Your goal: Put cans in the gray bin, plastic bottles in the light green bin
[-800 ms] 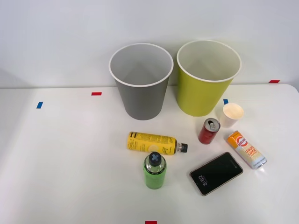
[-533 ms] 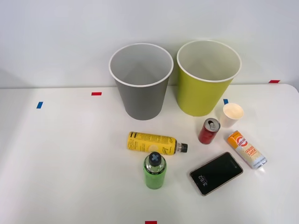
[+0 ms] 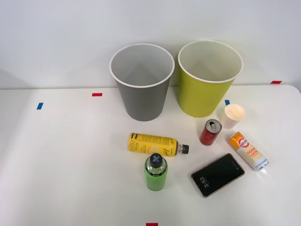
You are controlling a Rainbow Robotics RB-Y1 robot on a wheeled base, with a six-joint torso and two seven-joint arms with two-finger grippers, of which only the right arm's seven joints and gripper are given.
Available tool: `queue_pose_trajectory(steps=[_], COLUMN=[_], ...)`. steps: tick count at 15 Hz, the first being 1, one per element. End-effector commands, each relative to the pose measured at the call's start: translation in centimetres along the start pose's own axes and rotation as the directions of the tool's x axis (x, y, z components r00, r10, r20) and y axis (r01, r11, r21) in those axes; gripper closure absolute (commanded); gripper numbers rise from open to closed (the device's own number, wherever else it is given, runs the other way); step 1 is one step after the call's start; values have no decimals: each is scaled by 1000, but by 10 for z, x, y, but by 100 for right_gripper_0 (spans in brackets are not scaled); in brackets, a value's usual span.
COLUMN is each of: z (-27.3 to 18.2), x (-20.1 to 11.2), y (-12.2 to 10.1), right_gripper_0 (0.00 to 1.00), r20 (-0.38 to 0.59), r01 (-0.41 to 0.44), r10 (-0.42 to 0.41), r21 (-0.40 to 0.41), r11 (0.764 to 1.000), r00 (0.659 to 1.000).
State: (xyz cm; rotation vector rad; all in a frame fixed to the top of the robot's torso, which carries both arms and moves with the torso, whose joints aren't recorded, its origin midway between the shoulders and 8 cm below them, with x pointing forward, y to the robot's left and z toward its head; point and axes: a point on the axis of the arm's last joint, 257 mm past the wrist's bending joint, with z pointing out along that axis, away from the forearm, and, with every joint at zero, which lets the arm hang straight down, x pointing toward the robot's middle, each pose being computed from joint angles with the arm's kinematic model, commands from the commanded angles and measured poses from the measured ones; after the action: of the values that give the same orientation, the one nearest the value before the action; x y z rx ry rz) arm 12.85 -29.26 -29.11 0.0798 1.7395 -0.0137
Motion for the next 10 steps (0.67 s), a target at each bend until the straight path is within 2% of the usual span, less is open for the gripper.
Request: queue_pose_trajectory(steps=[1,10], z=[24,24], x=[-14,-14], y=[6,6], right_gripper_0=[0,0], r20=[51,51], r01=[-4,-4], r10=[5,5], r21=[-10,-10], r11=[1000,1000], r00=[999,999])
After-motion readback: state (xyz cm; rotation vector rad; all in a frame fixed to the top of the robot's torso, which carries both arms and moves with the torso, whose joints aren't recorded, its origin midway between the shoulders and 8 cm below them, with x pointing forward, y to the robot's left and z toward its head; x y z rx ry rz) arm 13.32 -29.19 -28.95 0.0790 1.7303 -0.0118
